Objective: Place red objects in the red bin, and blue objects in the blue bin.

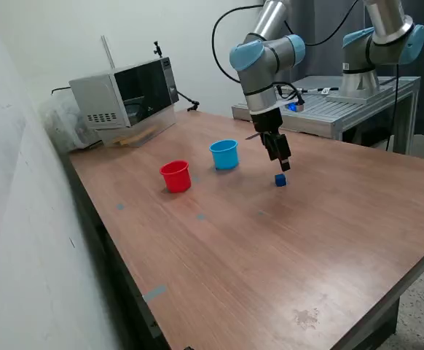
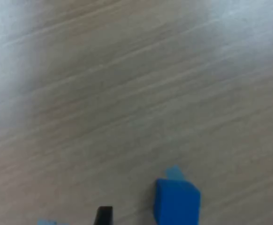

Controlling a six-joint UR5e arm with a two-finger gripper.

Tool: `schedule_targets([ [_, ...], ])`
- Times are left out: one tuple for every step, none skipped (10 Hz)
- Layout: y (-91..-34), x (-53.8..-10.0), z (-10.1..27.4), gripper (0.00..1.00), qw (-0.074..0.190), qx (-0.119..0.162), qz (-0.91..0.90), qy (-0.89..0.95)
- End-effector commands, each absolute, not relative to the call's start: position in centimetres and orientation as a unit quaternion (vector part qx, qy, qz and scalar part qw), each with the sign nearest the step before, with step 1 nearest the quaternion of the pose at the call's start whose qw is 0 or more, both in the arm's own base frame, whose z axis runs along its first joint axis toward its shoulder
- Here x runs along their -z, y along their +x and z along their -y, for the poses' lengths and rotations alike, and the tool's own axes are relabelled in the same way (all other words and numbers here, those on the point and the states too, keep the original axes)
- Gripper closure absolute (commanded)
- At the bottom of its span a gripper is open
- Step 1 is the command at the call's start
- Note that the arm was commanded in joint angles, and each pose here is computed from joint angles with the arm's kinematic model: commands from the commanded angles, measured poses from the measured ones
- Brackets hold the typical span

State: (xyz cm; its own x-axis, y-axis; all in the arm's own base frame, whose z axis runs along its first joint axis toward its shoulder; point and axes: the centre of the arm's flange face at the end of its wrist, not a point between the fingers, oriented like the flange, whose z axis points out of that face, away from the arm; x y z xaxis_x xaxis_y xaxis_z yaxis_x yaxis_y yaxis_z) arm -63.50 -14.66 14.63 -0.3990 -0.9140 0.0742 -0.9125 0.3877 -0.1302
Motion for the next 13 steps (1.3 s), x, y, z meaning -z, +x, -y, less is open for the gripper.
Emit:
schedule_targets([
  [-63.0, -13.0, 14.6, 0.00, 0.015, 0.080, -0.833, -0.547],
  [-63.1, -12.5, 14.6, 0.00, 0.017, 0.081, -0.833, -0.547],
  [-63.2, -12.4, 14.8, 0.00, 0.017, 0.081, -0.832, -0.548],
  [-63.2, -11.4, 15.1, 0.00, 0.021, 0.083, -0.831, -0.550],
  [-63.3, -10.6, 15.1, 0.00, 0.021, 0.083, -0.831, -0.550],
  [-63.3, -9.9, 15.1, 0.00, 0.023, 0.085, -0.831, -0.550],
  [-63.2, -9.4, 15.1, 0.00, 0.026, 0.087, -0.831, -0.549],
  [-63.2, -9.3, 15.1, 0.00, 0.027, 0.088, -0.830, -0.550],
  [-63.2, -9.3, 15.1, 0.00, 0.026, 0.086, -0.830, -0.550],
  [-63.3, -9.3, 15.1, 0.00, 0.025, 0.086, -0.830, -0.551],
  [-63.4, -9.5, 15.1, 0.00, 0.023, 0.085, -0.829, -0.552],
  [-63.4, -10.0, 15.1, 0.00, 0.020, 0.083, -0.829, -0.552],
  [-63.5, -10.4, 15.1, 0.00, 0.017, 0.081, -0.829, -0.553],
])
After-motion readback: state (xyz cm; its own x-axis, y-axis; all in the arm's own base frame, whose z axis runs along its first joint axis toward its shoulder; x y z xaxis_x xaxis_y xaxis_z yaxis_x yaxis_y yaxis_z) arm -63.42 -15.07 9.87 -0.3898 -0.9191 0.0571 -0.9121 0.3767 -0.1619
